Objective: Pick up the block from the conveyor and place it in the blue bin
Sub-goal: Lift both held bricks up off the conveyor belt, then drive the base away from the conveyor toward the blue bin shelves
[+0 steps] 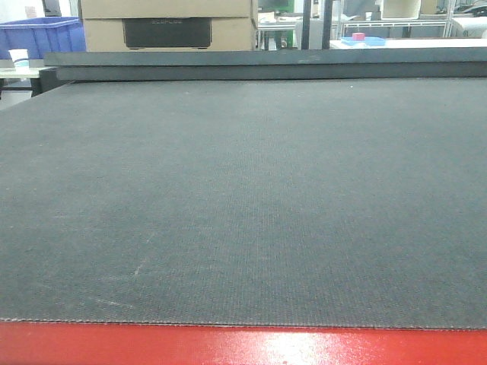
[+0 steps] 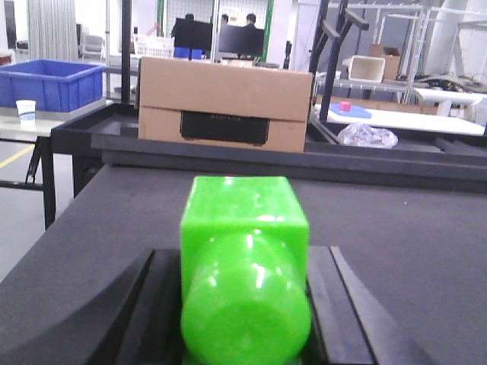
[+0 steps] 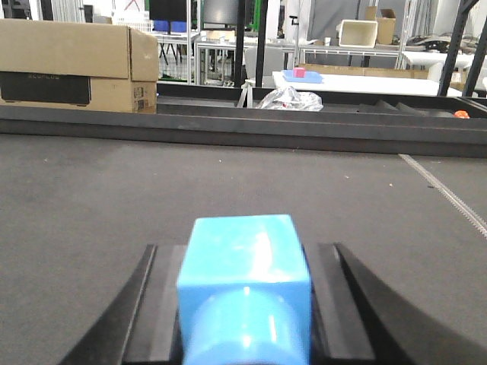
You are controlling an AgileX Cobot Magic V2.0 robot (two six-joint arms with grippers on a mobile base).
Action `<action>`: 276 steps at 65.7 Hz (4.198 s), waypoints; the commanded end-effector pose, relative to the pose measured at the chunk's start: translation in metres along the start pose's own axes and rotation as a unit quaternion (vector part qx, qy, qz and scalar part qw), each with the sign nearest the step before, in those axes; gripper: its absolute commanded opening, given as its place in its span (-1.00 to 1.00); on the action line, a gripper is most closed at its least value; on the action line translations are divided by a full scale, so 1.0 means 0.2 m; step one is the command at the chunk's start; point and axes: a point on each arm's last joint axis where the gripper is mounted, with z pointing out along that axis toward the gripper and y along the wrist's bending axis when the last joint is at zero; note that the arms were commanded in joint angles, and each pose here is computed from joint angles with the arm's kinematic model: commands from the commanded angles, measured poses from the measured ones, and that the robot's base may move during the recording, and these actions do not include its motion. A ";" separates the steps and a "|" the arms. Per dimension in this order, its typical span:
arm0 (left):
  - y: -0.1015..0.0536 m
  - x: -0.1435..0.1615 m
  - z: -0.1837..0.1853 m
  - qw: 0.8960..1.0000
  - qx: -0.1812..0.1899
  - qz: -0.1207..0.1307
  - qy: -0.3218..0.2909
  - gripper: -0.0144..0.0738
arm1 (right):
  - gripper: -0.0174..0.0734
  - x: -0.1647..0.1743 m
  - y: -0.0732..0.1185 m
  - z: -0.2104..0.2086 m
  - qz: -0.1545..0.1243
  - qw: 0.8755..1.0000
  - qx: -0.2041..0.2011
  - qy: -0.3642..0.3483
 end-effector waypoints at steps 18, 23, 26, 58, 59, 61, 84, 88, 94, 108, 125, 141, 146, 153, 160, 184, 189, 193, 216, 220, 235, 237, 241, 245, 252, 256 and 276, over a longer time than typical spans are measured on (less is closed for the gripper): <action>0.00 -0.01 -0.02 1.000 0.002 0.005 -0.016 -0.92 | -0.97 -0.01 0.00 0.00 -0.008 1.000 0.003 -0.013; 0.00 -0.01 -0.02 1.000 0.002 0.005 -0.016 -0.92 | -0.97 -0.01 0.00 0.00 -0.008 1.000 0.003 -0.013; 0.00 -0.01 -0.02 1.000 0.002 0.005 -0.016 -0.92 | -0.97 -0.01 0.00 0.00 -0.008 1.000 0.003 -0.013; 0.00 -0.01 -0.02 1.000 0.002 0.005 -0.016 -0.92 | -0.97 -0.01 0.00 0.00 -0.008 1.000 0.003 -0.013; 0.00 -0.01 -0.02 1.000 0.002 0.005 -0.016 -0.92 | -0.97 -0.01 0.00 0.00 -0.008 1.000 0.003 -0.013; 0.00 -0.01 -0.02 1.000 0.002 0.005 -0.016 -0.92 | -0.97 -0.01 0.00 0.00 -0.008 1.000 0.003 -0.013; 0.00 -0.01 -0.02 1.000 0.002 0.005 -0.016 -0.92 | -0.97 -0.01 0.00 0.00 -0.008 1.000 0.003 -0.013; 0.00 -0.01 -0.02 1.000 0.002 0.005 -0.016 -0.92 | -0.97 -0.01 0.00 0.00 -0.008 1.000 0.003 -0.013; 0.00 -0.01 -0.02 1.000 0.002 0.005 -0.016 -0.92 | -0.97 -0.01 0.00 0.00 -0.008 1.000 0.003 -0.013; 0.00 -0.01 -0.02 1.000 0.001 0.005 -0.016 -0.92 | -0.97 -0.01 0.00 0.00 -0.008 1.000 0.003 -0.013; 0.00 -0.01 -0.02 1.000 -0.002 0.005 -0.016 -0.92 | -0.97 -0.01 0.00 0.00 -0.008 1.000 0.003 -0.013; 0.00 -0.01 -0.02 1.000 -0.002 0.005 -0.016 -0.92 | -0.97 -0.01 0.00 0.00 -0.008 1.000 0.003 -0.013; 0.00 -0.01 -0.02 1.000 -0.002 0.005 -0.016 -0.92 | -0.97 -0.01 0.00 0.00 -0.008 1.000 0.003 -0.013; 0.00 -0.01 -0.02 1.000 -0.002 0.005 -0.016 -0.92 | -0.97 -0.01 0.00 0.00 -0.008 1.000 0.003 -0.013; 0.00 -0.01 -0.02 1.000 -0.002 0.005 -0.016 -0.92 | -0.97 -0.01 0.00 0.00 -0.008 1.000 0.003 -0.013; 0.00 -0.01 -0.02 1.000 -0.002 0.005 -0.016 -0.92 | -0.97 -0.01 0.00 0.00 -0.008 1.000 0.003 -0.013; 0.00 -0.01 -0.02 1.000 -0.002 0.005 -0.016 -0.92 | -0.97 -0.01 0.00 0.00 -0.008 1.000 0.003 -0.013; 0.00 -0.01 -0.02 1.000 -0.002 0.005 -0.016 -0.92 | -0.97 -0.01 0.00 0.00 -0.008 1.000 0.003 -0.013; 0.00 -0.01 -0.02 1.000 -0.002 0.005 -0.016 -0.92 | -0.97 -0.01 0.00 0.00 -0.008 1.000 0.003 -0.013; 0.00 -0.01 -0.02 1.000 -0.002 0.005 -0.016 -0.92 | -0.97 -0.01 0.00 0.00 -0.008 1.000 0.003 -0.013; 0.00 -0.01 -0.02 1.000 -0.002 0.005 -0.016 -0.92 | -0.97 -0.01 0.00 0.00 -0.008 1.000 0.003 -0.013; 0.00 -0.01 -0.02 1.000 -0.002 0.005 -0.016 -0.92 | -0.97 -0.01 0.00 0.00 -0.008 1.000 0.003 -0.013; 0.00 -0.01 -0.02 1.000 -0.002 0.005 -0.016 -0.92 | -0.97 -0.01 0.00 0.00 -0.008 1.000 0.003 -0.013; 0.00 -0.01 -0.02 1.000 -0.002 0.005 -0.016 -0.92 | -0.97 -0.01 0.00 0.00 -0.008 1.000 0.003 -0.013; 0.00 -0.01 -0.02 1.000 -0.002 0.005 -0.016 -0.92 | -0.97 -0.01 0.00 0.00 -0.008 1.000 0.003 -0.013; 0.00 -0.01 -0.02 1.000 -0.002 0.005 -0.016 -0.92 | -0.97 -0.01 0.00 0.00 -0.008 1.000 0.003 -0.013; 0.00 -0.01 -0.02 1.000 -0.002 0.005 -0.016 -0.92 | -0.97 -0.01 0.00 0.00 -0.008 1.000 0.003 -0.013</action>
